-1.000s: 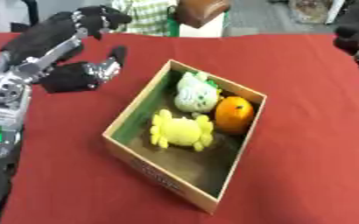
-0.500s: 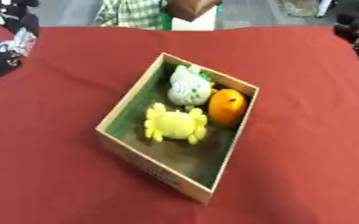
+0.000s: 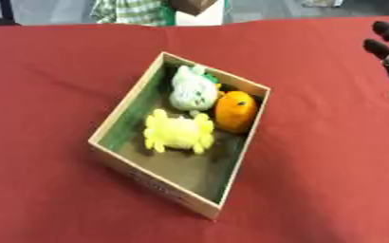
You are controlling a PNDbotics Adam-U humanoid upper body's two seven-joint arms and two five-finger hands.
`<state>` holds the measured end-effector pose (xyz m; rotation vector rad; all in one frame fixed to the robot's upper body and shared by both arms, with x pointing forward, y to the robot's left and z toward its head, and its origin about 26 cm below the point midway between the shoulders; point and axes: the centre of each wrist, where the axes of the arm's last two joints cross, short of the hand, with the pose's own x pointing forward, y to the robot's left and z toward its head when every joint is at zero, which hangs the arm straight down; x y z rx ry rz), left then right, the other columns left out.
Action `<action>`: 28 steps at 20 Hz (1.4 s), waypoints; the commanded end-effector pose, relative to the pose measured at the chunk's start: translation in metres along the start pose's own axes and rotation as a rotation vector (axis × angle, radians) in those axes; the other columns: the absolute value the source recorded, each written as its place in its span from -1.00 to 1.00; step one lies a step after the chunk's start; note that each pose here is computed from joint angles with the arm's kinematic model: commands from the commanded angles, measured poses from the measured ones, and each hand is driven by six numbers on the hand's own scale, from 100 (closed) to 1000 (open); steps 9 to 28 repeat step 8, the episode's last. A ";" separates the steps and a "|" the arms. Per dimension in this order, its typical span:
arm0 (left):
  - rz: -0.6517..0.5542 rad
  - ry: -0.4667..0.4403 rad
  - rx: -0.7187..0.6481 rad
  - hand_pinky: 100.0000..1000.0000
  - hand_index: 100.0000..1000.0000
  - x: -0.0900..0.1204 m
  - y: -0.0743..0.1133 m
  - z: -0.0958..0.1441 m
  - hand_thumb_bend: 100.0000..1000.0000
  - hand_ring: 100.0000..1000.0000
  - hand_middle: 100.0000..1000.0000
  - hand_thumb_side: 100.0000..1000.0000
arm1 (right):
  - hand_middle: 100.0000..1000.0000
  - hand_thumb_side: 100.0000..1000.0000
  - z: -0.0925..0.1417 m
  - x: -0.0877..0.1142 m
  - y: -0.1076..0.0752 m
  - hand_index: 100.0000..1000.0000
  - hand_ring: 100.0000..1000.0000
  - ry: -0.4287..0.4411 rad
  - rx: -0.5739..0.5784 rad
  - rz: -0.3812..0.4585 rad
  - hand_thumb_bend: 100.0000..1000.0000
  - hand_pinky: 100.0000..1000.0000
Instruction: Pick up objects on the table and place them in the box.
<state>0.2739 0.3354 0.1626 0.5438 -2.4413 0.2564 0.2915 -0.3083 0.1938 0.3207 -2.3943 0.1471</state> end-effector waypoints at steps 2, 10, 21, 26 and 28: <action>0.003 -0.045 0.063 0.16 0.64 0.004 0.007 -0.001 -1.00 0.40 0.46 0.54 | 0.22 0.68 -0.002 0.010 -0.007 0.88 0.78 -0.045 0.033 0.017 -1.00 0.74; 0.049 -0.059 0.062 0.16 0.65 0.003 0.008 0.000 -1.00 0.40 0.47 0.51 | 0.28 0.74 0.003 0.009 -0.009 0.90 0.82 -0.052 0.063 -0.003 -1.00 0.79; 0.049 -0.059 0.062 0.16 0.65 0.003 0.008 0.000 -1.00 0.40 0.47 0.51 | 0.28 0.74 0.003 0.009 -0.009 0.90 0.82 -0.052 0.063 -0.003 -1.00 0.79; 0.049 -0.059 0.062 0.16 0.65 0.003 0.008 0.000 -1.00 0.40 0.47 0.51 | 0.28 0.74 0.003 0.009 -0.009 0.90 0.82 -0.052 0.063 -0.003 -1.00 0.79; 0.049 -0.059 0.062 0.16 0.65 0.003 0.008 0.000 -1.00 0.40 0.47 0.51 | 0.28 0.74 0.003 0.009 -0.009 0.90 0.82 -0.052 0.063 -0.003 -1.00 0.79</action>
